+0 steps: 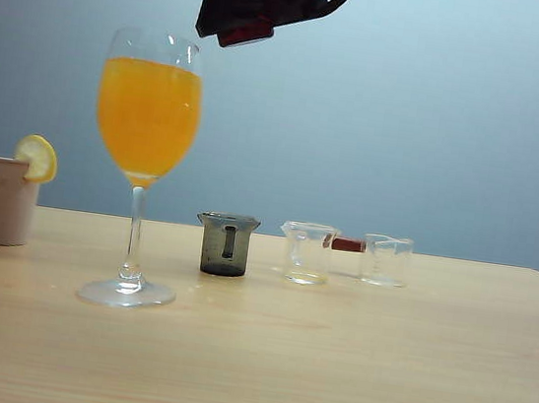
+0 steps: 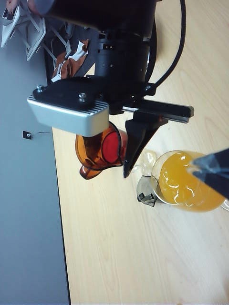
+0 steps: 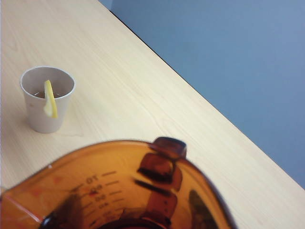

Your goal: Pick up the fourth measuring cup from the left, pour the grenadine inside into the goblet, and finally put the measuring cup back in its original place.

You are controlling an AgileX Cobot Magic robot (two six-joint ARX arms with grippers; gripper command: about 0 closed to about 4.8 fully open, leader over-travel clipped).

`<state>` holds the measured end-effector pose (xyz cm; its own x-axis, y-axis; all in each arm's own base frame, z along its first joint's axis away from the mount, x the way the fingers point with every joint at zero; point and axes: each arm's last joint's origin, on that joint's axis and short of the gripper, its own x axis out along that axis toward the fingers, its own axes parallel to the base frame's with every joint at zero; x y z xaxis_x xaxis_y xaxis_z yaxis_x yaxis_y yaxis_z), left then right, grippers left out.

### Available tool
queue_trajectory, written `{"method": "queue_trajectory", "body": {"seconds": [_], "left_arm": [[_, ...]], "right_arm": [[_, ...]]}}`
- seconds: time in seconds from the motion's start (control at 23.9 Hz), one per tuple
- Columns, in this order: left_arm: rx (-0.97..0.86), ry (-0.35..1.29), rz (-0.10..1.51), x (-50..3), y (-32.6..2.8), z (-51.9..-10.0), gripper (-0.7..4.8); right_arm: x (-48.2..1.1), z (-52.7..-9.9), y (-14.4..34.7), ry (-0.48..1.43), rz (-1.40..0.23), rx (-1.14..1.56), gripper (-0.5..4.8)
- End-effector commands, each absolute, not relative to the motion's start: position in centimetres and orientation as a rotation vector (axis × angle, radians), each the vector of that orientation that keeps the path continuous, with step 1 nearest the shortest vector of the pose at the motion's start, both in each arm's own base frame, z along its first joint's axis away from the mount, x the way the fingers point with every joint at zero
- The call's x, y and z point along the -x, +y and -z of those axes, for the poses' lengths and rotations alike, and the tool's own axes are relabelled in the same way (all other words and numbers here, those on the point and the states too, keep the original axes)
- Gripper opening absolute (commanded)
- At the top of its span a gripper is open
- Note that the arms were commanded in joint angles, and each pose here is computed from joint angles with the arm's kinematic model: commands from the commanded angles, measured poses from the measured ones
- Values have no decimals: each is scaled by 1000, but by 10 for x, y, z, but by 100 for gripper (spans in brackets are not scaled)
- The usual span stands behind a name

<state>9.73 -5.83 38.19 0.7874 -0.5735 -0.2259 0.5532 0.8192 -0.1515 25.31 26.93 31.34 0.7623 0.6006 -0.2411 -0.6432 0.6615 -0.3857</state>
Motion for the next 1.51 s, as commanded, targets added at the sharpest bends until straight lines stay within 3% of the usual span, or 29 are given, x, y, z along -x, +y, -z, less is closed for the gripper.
{"method": "queue_trajectory", "body": {"seconds": [0.04,0.63,1.51], "left_arm": [[85,250,613,-96,-58,-385,-5],[86,248,613,-96,-58,-385,-5],[86,248,614,-96,-58,-385,-5]], "right_arm": [[-252,-323,269,46,-699,453,80],[-260,-323,278,40,-698,479,80],[-255,-317,287,-35,-691,749,80]]}}
